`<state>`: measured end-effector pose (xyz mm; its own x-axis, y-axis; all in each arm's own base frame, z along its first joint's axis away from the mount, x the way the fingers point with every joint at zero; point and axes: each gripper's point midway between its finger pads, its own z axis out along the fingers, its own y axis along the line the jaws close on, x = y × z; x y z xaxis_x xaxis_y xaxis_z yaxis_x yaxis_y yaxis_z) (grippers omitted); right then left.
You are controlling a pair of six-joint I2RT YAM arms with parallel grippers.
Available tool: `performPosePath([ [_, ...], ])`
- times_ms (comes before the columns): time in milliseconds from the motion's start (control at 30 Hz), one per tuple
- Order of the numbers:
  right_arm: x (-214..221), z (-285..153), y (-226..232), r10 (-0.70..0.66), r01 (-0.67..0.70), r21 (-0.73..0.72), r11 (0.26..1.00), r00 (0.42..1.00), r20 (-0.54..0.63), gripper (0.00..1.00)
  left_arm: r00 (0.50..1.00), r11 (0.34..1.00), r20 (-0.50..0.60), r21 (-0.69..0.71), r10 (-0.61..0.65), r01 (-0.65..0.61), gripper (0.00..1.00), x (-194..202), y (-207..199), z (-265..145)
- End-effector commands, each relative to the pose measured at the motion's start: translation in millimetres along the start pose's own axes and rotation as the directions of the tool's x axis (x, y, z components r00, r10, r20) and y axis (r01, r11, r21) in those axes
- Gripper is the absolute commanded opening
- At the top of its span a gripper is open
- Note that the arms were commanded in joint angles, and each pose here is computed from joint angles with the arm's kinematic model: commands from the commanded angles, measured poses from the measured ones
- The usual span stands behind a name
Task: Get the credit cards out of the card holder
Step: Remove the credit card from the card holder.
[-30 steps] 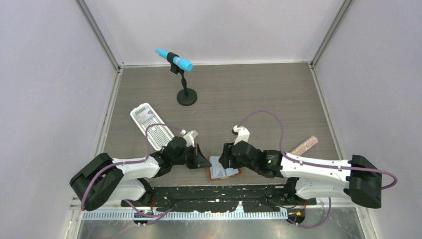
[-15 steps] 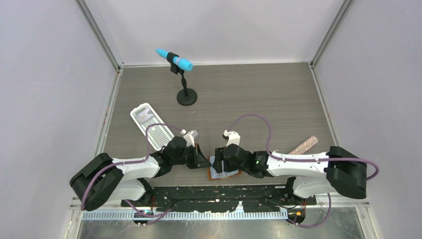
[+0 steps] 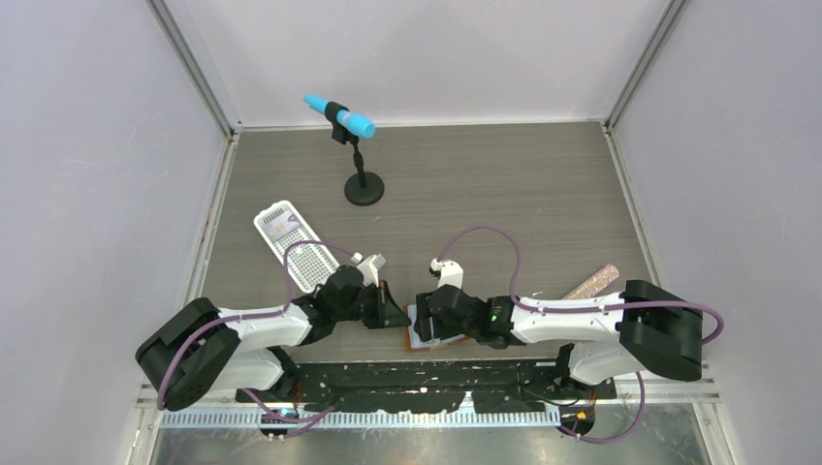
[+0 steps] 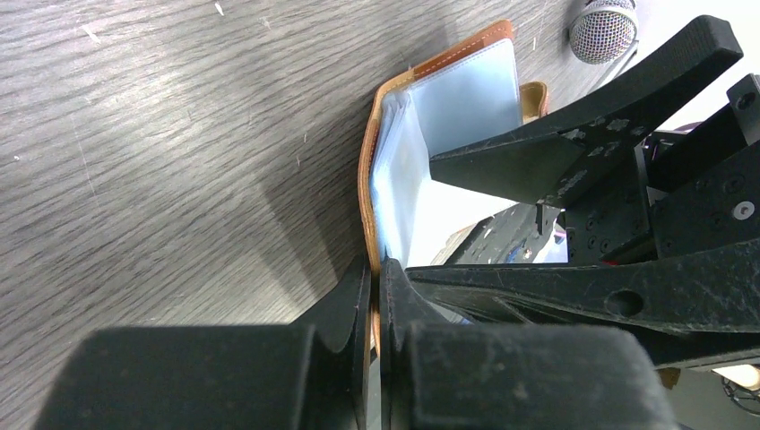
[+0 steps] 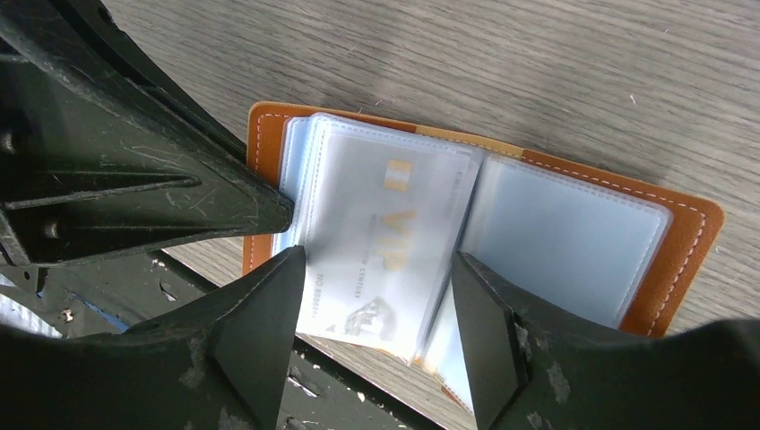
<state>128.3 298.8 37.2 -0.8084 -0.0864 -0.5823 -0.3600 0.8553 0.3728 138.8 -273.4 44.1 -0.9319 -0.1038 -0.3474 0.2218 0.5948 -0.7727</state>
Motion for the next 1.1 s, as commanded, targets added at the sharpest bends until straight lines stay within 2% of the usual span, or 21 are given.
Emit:
performPosePath([
  [0, -7.3, -0.7, 8.3, 0.001, -0.001, -0.005, 1.0, 1.0, 0.026, 0.69, 0.998, 0.997, 0.037, 0.053, 0.049, -0.051, 0.0, -11.8, -18.4, -1.1],
  [500, -4.6, 0.2, 9.0, -0.023, 0.022, 0.032, 0.999, 1.0, 0.016, 0.71, 0.998, 0.998, 0.036, 0.049, 0.049, -0.051, 0.0, -10.7, -16.5, -1.2],
  [767, -12.1, -10.6, -2.0, -0.021, 0.017, 0.092, 0.996, 0.999, 0.042, 0.69, 0.998, 0.998, 0.031, 0.034, 0.052, -0.053, 0.0, -8.6, -11.3, -0.1],
  [1067, -15.2, -20.4, -5.4, -0.019, 0.014, 0.093, 0.996, 0.998, 0.054, 0.7, 0.998, 0.998, 0.026, 0.027, 0.057, -0.057, 0.0, -7.5, -8.8, 0.9],
])
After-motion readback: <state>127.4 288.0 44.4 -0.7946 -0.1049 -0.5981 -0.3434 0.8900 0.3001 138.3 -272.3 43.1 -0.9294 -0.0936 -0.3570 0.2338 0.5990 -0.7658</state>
